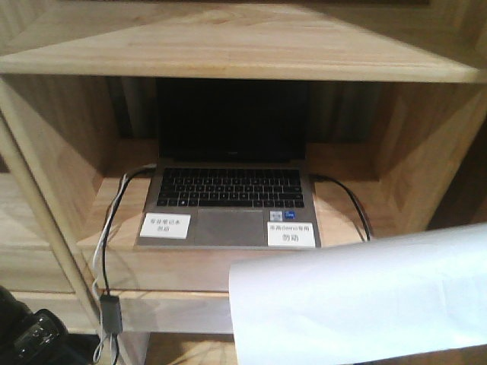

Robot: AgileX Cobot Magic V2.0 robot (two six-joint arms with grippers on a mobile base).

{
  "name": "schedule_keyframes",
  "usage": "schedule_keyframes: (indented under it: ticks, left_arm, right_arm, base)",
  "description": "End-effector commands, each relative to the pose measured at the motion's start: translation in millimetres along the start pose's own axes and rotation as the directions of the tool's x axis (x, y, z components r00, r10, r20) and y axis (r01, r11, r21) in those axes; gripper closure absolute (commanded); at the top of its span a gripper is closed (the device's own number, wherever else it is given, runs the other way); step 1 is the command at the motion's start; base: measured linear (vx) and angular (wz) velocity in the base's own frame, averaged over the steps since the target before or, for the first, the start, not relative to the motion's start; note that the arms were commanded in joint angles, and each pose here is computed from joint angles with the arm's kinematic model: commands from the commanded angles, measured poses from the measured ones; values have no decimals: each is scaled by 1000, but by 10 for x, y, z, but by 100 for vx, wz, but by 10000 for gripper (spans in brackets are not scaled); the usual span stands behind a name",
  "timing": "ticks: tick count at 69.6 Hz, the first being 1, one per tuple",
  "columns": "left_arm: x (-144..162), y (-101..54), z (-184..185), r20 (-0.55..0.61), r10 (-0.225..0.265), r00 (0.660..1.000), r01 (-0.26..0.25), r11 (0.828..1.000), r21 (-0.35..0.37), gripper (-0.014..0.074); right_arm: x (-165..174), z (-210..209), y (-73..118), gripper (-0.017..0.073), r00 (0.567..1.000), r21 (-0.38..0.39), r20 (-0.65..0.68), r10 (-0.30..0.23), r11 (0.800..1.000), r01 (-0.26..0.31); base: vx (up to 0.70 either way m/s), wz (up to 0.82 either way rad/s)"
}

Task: Grab stapler and paper to desk for stapling
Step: 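Drive the base away from the shelf toward the wooden desk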

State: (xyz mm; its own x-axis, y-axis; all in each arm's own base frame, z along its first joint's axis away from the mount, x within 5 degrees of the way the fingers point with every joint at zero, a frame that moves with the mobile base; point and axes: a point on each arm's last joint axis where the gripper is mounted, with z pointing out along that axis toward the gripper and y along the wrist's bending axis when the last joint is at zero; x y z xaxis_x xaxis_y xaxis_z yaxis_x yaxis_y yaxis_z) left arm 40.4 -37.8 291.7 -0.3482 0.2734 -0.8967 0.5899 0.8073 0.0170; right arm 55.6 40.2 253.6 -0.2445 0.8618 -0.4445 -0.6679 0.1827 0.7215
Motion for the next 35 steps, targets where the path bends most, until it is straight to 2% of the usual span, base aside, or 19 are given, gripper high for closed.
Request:
schedule_keyframes:
  ticks: [1, 35]
  left_arm:
    - [-179, 14, -58, 130, -18, 991, 20, 1000, -16, 600]
    - [-179, 14, -58, 130, -18, 991, 20, 1000, -16, 600]
  right_arm:
    - [-5, -3, 32, 565, 1000, -46, 12, -9, 999, 9]
    - [-5, -3, 32, 565, 1000, -46, 12, -9, 999, 9]
  base:
    - [-18, 2]
    - [-18, -3]
